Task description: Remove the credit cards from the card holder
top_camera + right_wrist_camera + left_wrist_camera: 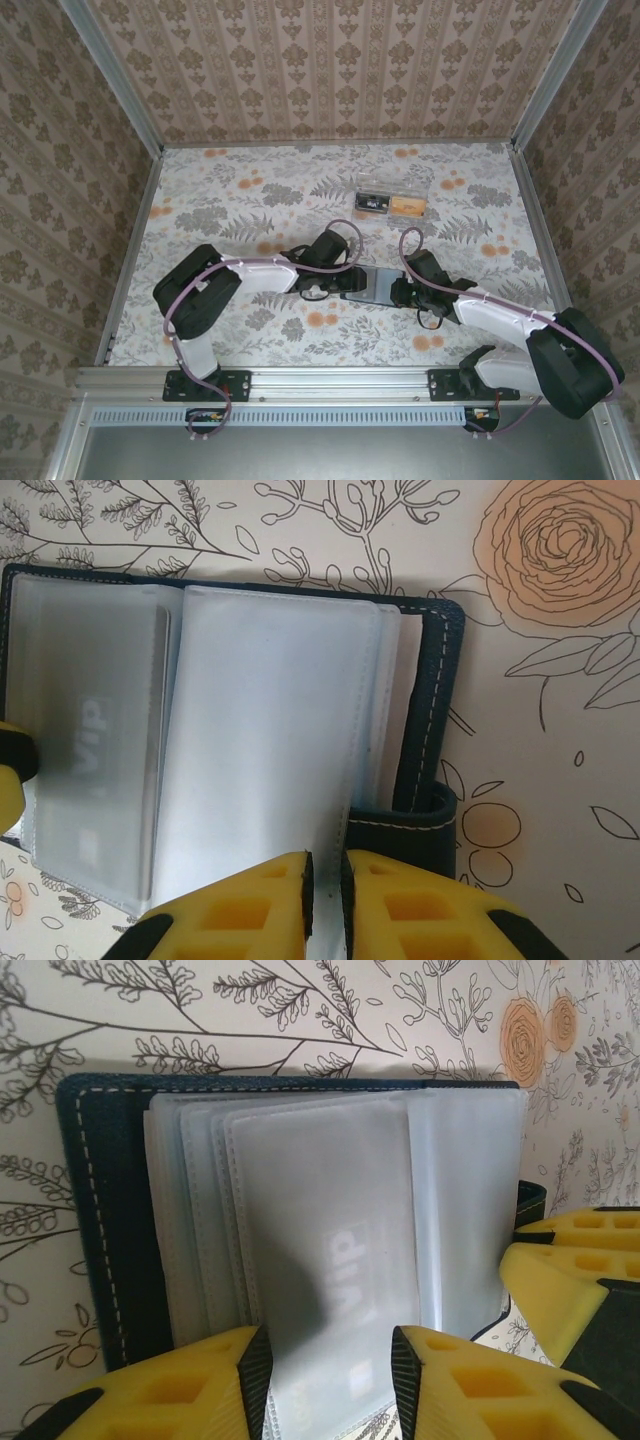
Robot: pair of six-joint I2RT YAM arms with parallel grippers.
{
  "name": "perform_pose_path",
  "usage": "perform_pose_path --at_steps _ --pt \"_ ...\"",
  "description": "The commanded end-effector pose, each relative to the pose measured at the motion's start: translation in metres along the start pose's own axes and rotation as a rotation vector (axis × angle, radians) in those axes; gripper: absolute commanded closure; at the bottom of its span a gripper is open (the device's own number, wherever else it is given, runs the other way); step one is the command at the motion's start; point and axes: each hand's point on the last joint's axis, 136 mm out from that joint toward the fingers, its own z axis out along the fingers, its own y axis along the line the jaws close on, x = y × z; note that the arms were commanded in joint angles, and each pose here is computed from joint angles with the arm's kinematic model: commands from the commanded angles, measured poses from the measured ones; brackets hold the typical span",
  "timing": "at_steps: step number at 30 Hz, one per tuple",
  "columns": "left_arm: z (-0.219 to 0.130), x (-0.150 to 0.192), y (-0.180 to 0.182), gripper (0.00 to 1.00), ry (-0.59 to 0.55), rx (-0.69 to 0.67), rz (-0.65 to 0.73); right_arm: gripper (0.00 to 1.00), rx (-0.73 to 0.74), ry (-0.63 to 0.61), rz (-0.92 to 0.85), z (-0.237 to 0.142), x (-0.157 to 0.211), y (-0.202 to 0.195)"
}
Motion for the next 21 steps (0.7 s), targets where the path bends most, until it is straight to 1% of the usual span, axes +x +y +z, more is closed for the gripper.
perform_pose_path --at_steps 1,8,12,17,21 --pt "0.003 0.012 0.007 0.59 0.046 -0.055 -0.016 0.8 -0.029 -0.003 -0.005 0.0 -0.005 0.01" --pt "-0.012 0.008 0.004 0.58 0.013 -0.081 0.018 0.8 -0.018 0.005 -0.002 0.003 -0.003 0.008" --pt "-0.021 0.004 0.003 0.58 -0.011 -0.096 0.036 0.79 0.02 0.005 -0.005 -0.006 -0.004 0.002" --pt "-0.02 0.003 0.0 0.57 -0.011 -0.084 0.042 0.72 0.013 -0.033 0.017 -0.024 -0.007 0.001" --pt "-0.016 0.004 -0.001 0.57 -0.002 -0.072 0.041 0.71 0.003 -0.026 0.044 -0.026 0.001 -0.002"
